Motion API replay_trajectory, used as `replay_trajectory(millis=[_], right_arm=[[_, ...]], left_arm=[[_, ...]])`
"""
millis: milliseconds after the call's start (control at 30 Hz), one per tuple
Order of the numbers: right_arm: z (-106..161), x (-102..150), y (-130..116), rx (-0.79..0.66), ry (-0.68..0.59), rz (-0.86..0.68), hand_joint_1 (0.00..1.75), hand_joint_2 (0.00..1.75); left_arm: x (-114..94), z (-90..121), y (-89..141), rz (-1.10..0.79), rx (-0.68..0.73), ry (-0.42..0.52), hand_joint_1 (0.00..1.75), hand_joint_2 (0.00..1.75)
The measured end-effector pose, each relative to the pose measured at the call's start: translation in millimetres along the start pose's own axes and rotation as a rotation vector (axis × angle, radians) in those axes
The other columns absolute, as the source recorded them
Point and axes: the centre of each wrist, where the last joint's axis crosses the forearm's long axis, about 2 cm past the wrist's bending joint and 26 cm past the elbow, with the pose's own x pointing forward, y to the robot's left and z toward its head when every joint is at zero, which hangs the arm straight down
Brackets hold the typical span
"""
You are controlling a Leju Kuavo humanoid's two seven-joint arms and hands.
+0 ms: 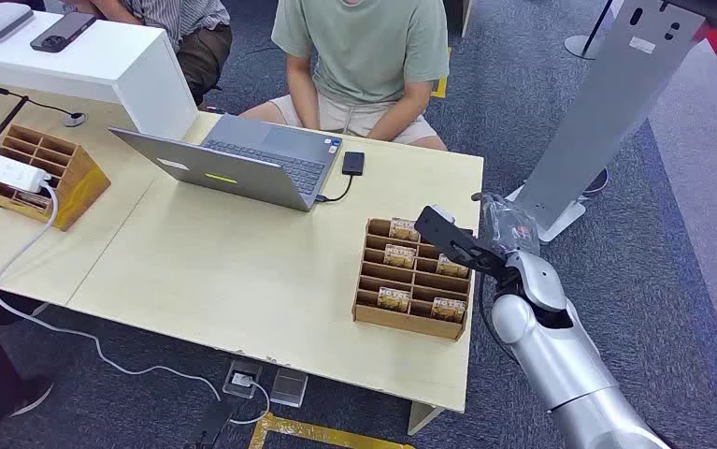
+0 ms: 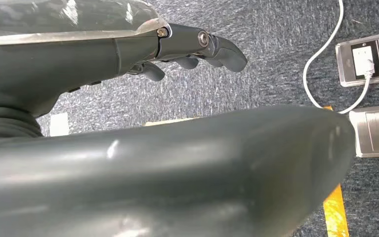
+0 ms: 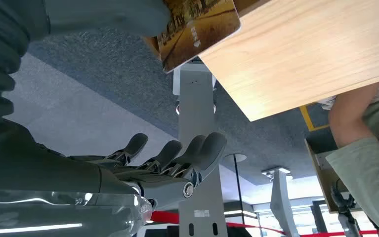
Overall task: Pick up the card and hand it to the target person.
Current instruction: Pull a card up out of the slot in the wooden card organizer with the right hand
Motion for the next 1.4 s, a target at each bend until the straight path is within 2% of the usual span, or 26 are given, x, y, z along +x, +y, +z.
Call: replay_trajectory(millis=[333,800,1400], right_arm=[[-0.5,6.8,5.8,0.029,-0.008,0.015,0.65,1.75],[-0.5,7.3,0.7,0.011,-0.014,0.013,0.94,1.75],[-1.7,10.8,1.8,0.015,-0.026,0.02,1.2,1.75]], left_arm=[[-0.2,-0.2,0.6,0.001,0.002,-0.001,0.0,0.0],[-0.4,-0.3,1.0,-0.001,0.001,-0.008,0.0,0.0],[-0.6,0.0,0.5,0.005,0.006,-0.001,0.0,0.0]])
